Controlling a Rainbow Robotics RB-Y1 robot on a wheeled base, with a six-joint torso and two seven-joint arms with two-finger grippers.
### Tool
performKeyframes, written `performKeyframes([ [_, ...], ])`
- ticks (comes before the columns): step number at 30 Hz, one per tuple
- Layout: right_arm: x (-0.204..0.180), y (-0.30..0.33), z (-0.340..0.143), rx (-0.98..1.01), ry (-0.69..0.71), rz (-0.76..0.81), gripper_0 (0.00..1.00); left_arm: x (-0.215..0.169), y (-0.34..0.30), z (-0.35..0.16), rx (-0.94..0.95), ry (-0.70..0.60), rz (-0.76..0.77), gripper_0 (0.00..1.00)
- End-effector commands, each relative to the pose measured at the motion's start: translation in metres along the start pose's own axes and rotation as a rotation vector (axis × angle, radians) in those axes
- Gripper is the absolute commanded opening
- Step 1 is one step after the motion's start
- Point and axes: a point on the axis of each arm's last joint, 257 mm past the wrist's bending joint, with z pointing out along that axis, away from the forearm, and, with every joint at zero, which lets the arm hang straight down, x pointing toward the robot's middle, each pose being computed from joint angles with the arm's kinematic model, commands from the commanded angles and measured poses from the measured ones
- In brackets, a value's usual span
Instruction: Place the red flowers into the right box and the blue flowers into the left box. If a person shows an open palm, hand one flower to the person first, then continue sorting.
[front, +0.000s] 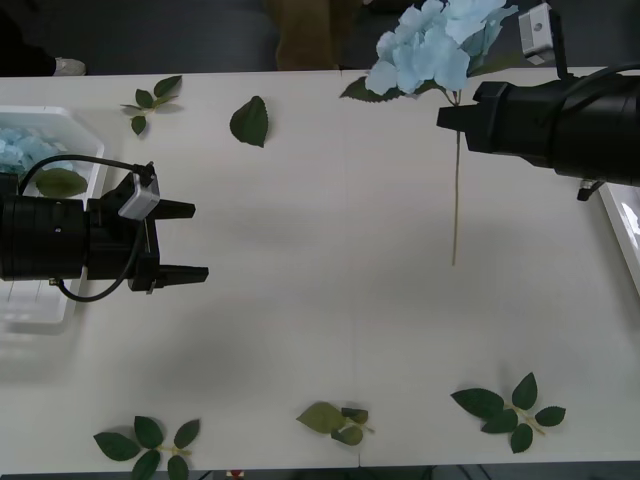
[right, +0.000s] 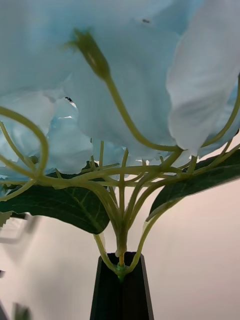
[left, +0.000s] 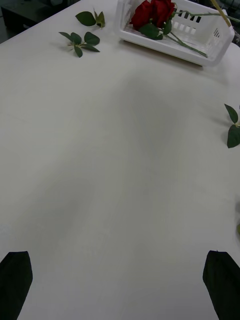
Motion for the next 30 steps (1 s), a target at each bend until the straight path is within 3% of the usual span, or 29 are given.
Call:
performKeyframes([
  [1,-0.021,0.053,0.008,-0.158,-0.116,-0.063,0.0,-0.003,-0.006,0.004,0.003,-0.007,-0.046,1.0],
  [6,-0.031,0.087,0.02,-0.258,-0.221,-0.098,0.0,-0.003,-0.006,0.004,0.003,-0.007,-0.046,1.0],
  [14,-0.041,0.121,0.044,-0.384,-0.424,0.051,0.0,-0.003,-0.006,0.004,0.003,-0.007,-0.046,1.0],
  [30,-0.033,0.117,0.05,-0.393,-0.417,0.079,0.0,-0.003,-0.006,0.004,0.003,-0.007,-0.046,1.0],
])
